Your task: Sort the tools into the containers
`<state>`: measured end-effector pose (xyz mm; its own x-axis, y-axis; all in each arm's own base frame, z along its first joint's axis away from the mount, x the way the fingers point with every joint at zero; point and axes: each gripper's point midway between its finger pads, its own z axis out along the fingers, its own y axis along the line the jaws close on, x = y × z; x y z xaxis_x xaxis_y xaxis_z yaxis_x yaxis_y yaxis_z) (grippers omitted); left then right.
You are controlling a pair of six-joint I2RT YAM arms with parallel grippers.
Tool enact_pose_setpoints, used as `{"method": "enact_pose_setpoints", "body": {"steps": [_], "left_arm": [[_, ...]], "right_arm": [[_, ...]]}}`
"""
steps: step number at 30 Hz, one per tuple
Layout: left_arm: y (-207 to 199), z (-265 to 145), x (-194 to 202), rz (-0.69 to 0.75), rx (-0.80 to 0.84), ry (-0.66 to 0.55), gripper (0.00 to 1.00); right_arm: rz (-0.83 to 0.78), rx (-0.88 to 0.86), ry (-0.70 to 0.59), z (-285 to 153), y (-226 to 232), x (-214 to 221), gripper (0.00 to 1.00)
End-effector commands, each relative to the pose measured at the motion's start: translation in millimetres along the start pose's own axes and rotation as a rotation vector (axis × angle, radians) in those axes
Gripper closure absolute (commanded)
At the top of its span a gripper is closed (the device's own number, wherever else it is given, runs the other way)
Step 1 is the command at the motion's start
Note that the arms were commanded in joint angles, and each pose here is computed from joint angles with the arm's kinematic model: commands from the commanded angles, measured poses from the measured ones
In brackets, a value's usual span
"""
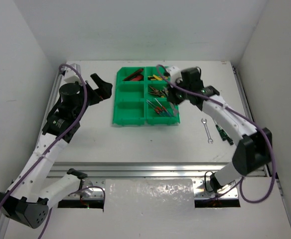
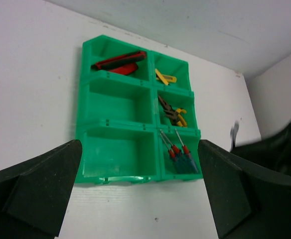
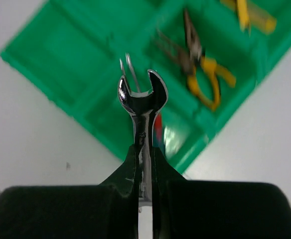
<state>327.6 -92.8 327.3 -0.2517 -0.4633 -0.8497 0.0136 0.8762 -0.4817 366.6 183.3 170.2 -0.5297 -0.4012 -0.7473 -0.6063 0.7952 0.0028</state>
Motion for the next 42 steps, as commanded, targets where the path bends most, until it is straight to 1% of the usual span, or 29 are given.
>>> {"method": "enact_pose_setpoints", "body": {"steps": [1, 2, 3, 4, 6, 7, 8, 9, 11, 14, 17, 18, 20, 21, 22, 25, 27, 28, 29, 30, 31, 32, 33, 34, 35, 37, 38, 40, 42], "left_arm": [[-7, -11, 7, 0.059, 0.061, 0.027, 0.00], [1, -13, 15, 0.103, 0.041, 0.052, 0.00], [10, -12, 25, 0.124, 0.020, 0.075, 0.01], [17, -16, 27, 0.146, -0.006, 0.073, 0.00], [27, -18, 38, 0.158, -0.026, 0.085, 0.00], [28, -21, 37, 0.160, -0.024, 0.074, 0.00], [26, -22, 38, 0.158, -0.011, 0.072, 0.00], [25, -22, 40, 0.159, 0.002, 0.077, 0.00], [19, -24, 42, 0.164, 0.039, 0.087, 0.00], [22, -27, 39, 0.170, 0.030, 0.076, 0.00], [23, -28, 39, 0.174, 0.027, 0.071, 0.00], [24, -27, 40, 0.177, 0.022, 0.078, 0.00], [26, -26, 43, 0.182, 0.017, 0.095, 0.00], [26, -24, 45, 0.184, 0.015, 0.104, 0.00], [26, -24, 47, 0.188, 0.016, 0.111, 0.00], [27, -23, 48, 0.189, 0.016, 0.116, 0.00], [27, -22, 48, 0.188, 0.013, 0.117, 0.00], [27, -22, 47, 0.186, 0.014, 0.115, 0.00], [27, -22, 47, 0.184, 0.013, 0.115, 0.00], [28, -21, 46, 0.179, 0.003, 0.113, 0.00], [29, -22, 45, 0.174, -0.002, 0.109, 0.00], [30, -22, 45, 0.169, -0.011, 0.110, 0.00], [31, -23, 45, 0.158, -0.024, 0.107, 0.00], [31, -22, 44, 0.154, -0.027, 0.104, 0.00], [31, -22, 44, 0.149, -0.026, 0.106, 0.00], [24, -21, 46, 0.147, 0.007, 0.121, 0.00], [22, -17, 52, 0.153, 0.015, 0.144, 0.00], [13, -16, 61, 0.158, 0.064, 0.187, 0.00], [8, -13, 70, 0.166, 0.096, 0.224, 0.00]], "right_arm": [[-0.254, -0.125, -0.305, 13, 14, -122, 1.00], [-0.287, -0.153, -0.280, 40, 14, -122, 1.00], [-0.300, -0.176, -0.276, 49, 16, -129, 1.00], [-0.324, -0.209, -0.305, 65, 20, -153, 1.00], [-0.335, -0.227, -0.321, 81, 24, -170, 1.00], [-0.359, -0.217, -0.383, 78, 30, -199, 1.00], [-0.371, -0.219, -0.407, 86, 33, -208, 1.00], [-0.377, -0.225, -0.398, 108, 35, -204, 1.00], [-0.409, -0.224, -0.468, 116, 43, -221, 1.00], [-0.410, -0.249, -0.497, 138, 51, -220, 1.00], [-0.398, -0.291, -0.486, 159, 60, -209, 1.00], [-0.398, -0.299, -0.469, 170, 64, -202, 0.97], [-0.394, -0.294, -0.455, 180, 66, -197, 0.87], [-0.390, -0.279, -0.451, 182, 65, -198, 0.66], [-0.383, -0.259, -0.446, 181, 63, -201, 0.53], [-0.386, -0.195, -0.433, 153, 53, -214, 0.35], [-0.375, -0.132, -0.404, 131, 35, -215, 0.31], [-0.346, -0.080, -0.377, 101, 23, -217, 0.24], [-0.300, -0.023, -0.332, 87, -1, -208, 0.23], [-0.195, 0.035, -0.190, 62, -20, -174, 0.20], [-0.117, 0.061, -0.079, 47, -35, -145, 0.20], [-0.007, 0.107, 0.027, 28, -69, -110, 0.20], [0.122, 0.095, 0.225, 27, -71, -34, 0.18], [0.176, 0.163, 0.227, -5, -80, -15, 0.14], [0.263, 0.189, 0.392, -4, -81, 75, 0.14], [0.321, 0.237, 0.376, -11, -88, 110, 0.12], [0.360, 0.261, 0.438, -21, -90, 144, 0.12], [0.385, 0.319, 0.508, -28, -98, 169, 0.13], [0.434, 0.312, 0.540, -27, -101, 180, 0.15]]}}
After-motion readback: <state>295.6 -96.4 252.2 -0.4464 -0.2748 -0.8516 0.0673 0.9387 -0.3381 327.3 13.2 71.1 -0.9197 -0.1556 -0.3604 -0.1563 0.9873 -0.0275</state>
